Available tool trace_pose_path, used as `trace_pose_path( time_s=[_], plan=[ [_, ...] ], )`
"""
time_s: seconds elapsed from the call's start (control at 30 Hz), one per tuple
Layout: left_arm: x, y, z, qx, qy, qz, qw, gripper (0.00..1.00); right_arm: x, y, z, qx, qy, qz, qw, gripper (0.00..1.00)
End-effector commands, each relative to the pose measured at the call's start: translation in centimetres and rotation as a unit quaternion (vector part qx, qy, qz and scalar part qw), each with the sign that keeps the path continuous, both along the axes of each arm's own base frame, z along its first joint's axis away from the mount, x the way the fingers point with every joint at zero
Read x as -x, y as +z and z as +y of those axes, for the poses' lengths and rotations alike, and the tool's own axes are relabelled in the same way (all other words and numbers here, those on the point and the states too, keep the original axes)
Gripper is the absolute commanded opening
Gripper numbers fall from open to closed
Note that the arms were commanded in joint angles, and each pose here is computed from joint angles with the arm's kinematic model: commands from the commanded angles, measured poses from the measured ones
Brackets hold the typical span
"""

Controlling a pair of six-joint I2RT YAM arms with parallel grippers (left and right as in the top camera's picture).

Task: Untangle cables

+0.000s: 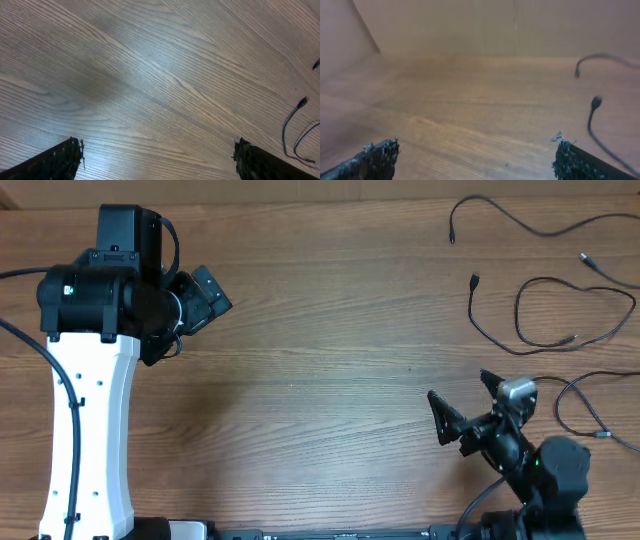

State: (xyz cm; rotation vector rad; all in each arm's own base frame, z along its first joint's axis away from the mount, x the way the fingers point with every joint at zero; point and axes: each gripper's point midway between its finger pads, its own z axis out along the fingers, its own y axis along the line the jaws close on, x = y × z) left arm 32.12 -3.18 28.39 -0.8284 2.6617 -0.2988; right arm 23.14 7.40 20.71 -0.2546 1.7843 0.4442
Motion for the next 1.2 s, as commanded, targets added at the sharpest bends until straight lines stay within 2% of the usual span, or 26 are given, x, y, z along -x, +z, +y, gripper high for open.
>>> trace_pose_path(
  time_s=[0.0,0.23,0.47,1.17],
  plan=[
    [0.1,1.1,0.1,-0.007,-0.008,-0.021,1.0,1.0,0.0,-0.9,-0.9,0.008,-0.024,-0.036,0.999,1.0],
    [0.1,1.1,0.1,-0.007,-0.008,-0.021,1.0,0.99,-0.6,-0.9,-2.4,0.013,-0.072,-0.101,0.992,1.0],
    [0.1,1.1,0.1,-0.007,-0.007,-0.02,1.0,1.0,-0.7,-1.0,-2.6,0.01,-0.079,-0.145,0.986,1.0],
    [0.1,1.1,0.1,-0.007,-0.008,-0.021,1.0,1.0,-1.5,-4.1,-5.7,0.023,-0.163,-0.094,0.982,1.0]
  ],
)
